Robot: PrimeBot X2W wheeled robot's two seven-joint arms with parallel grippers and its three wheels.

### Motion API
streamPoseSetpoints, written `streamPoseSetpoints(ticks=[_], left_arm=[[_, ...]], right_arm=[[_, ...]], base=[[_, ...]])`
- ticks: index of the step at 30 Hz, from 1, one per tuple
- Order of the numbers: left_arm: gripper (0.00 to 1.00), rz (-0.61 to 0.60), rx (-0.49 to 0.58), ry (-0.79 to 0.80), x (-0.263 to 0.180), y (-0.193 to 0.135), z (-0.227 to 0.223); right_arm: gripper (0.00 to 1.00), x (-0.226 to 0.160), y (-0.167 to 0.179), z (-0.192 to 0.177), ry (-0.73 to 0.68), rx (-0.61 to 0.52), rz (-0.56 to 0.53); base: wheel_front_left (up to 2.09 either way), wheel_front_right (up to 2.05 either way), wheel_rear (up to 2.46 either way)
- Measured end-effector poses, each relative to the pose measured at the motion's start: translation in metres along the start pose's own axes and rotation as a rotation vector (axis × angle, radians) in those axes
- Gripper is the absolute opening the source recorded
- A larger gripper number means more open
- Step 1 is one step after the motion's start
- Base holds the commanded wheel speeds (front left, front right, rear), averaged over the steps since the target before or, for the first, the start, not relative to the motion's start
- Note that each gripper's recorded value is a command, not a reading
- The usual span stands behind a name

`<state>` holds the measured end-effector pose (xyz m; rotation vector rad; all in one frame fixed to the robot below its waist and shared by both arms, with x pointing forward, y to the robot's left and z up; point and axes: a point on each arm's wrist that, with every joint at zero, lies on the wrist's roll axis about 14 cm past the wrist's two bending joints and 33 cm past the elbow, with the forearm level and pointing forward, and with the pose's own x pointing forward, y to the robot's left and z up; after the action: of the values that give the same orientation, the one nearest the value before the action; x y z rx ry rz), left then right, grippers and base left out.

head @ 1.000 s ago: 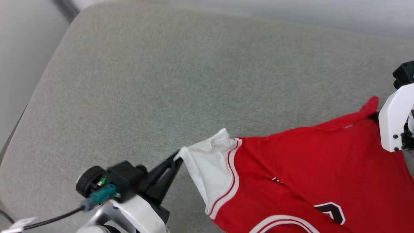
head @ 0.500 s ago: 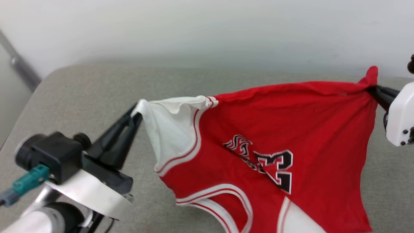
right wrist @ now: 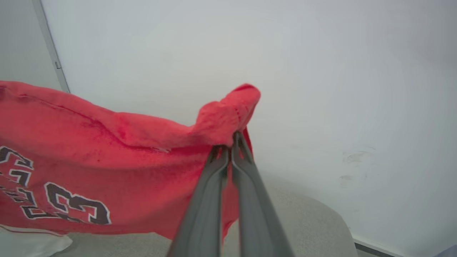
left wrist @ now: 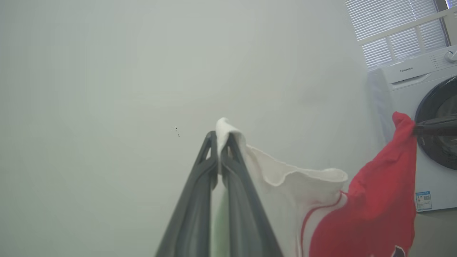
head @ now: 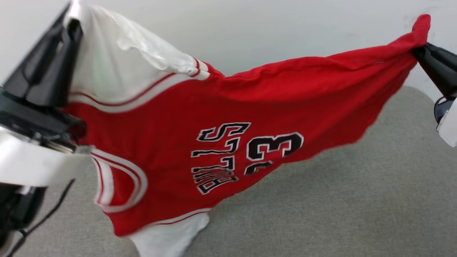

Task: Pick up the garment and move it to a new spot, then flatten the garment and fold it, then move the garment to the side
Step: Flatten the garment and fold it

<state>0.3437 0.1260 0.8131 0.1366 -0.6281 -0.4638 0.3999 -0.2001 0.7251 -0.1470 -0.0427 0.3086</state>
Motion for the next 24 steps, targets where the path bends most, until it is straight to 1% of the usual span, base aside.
streamPoseSetpoints(ticks=[7, 13, 18, 24], left_arm=[[0.0, 0.032, 0.058, -0.115, 0.027, 0.018, 0.03], [0.0, 0.05, 0.067, -0.16, 0.053, 0.035, 0.034], [0.0, 0.037, 0.061, -0.194, 0.087, 0.046, 0.021], [0.0, 0.067, 0.085, -0.19, 0.136, 0.076, -0.017]], right_arm=[[0.0, -0.01, -0.007, 0.031, -0.115, -0.034, -0.046], [0.0, 0.0, -0.013, 0.05, -0.175, -0.055, -0.065], [0.0, 0.027, -0.028, 0.057, -0.215, -0.054, -0.093], [0.0, 0.08, -0.05, 0.054, -0.234, -0.071, -0.129]], base=[[0.0, 0.0, 0.0], [0.0, 0.0, 0.0], [0.0, 0.0, 0.0], [0.0, 0.0, 0.0]])
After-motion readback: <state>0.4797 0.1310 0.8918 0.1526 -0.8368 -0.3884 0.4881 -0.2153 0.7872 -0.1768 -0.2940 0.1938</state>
